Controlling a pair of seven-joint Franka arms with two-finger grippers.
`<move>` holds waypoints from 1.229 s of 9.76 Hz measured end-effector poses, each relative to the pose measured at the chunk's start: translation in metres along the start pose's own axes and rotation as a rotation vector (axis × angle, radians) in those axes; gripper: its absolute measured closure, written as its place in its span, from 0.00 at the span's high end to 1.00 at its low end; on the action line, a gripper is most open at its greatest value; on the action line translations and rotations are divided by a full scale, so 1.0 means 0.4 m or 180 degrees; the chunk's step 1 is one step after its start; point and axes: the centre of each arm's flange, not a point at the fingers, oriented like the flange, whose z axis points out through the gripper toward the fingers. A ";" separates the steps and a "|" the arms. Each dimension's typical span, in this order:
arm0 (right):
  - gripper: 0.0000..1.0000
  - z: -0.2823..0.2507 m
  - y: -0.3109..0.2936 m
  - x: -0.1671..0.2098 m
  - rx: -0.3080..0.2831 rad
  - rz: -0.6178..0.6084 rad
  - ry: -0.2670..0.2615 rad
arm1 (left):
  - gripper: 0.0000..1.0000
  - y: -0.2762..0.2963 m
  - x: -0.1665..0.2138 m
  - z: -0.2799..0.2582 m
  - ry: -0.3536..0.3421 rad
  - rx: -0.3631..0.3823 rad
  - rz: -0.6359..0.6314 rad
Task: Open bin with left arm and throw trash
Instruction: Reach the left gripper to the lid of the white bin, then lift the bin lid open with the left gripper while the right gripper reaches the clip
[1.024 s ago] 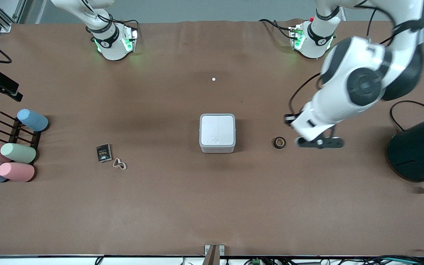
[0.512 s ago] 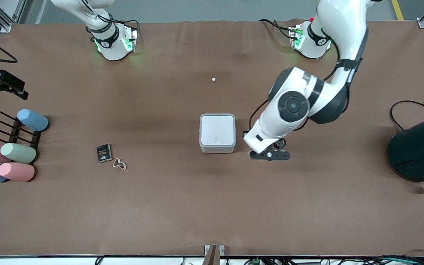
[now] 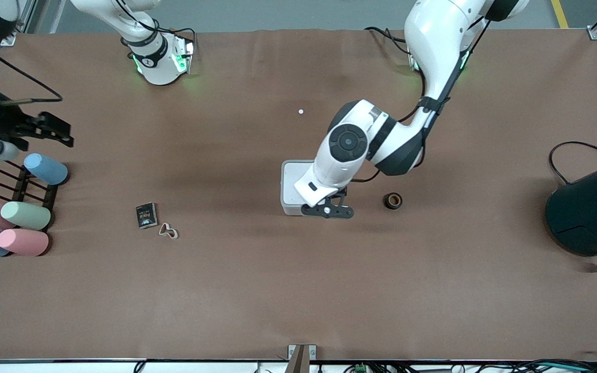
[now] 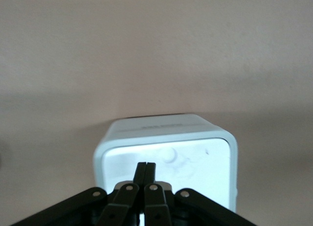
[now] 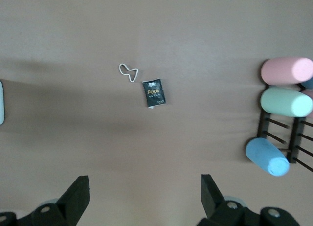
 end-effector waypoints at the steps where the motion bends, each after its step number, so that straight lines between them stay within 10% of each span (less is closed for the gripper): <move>1: 1.00 0.043 -0.035 0.011 -0.0002 -0.0103 0.0012 | 0.01 0.021 -0.014 0.019 -0.0004 -0.0001 0.0008; 7: 1.00 0.427 -0.148 0.110 0.0108 -0.0704 0.0025 | 0.01 0.030 -0.016 0.075 -0.0001 0.0002 0.0006; 12: 1.00 0.702 -0.174 0.216 -0.0032 -0.2121 0.0258 | 0.01 0.031 -0.009 0.061 0.0018 -0.0008 0.0001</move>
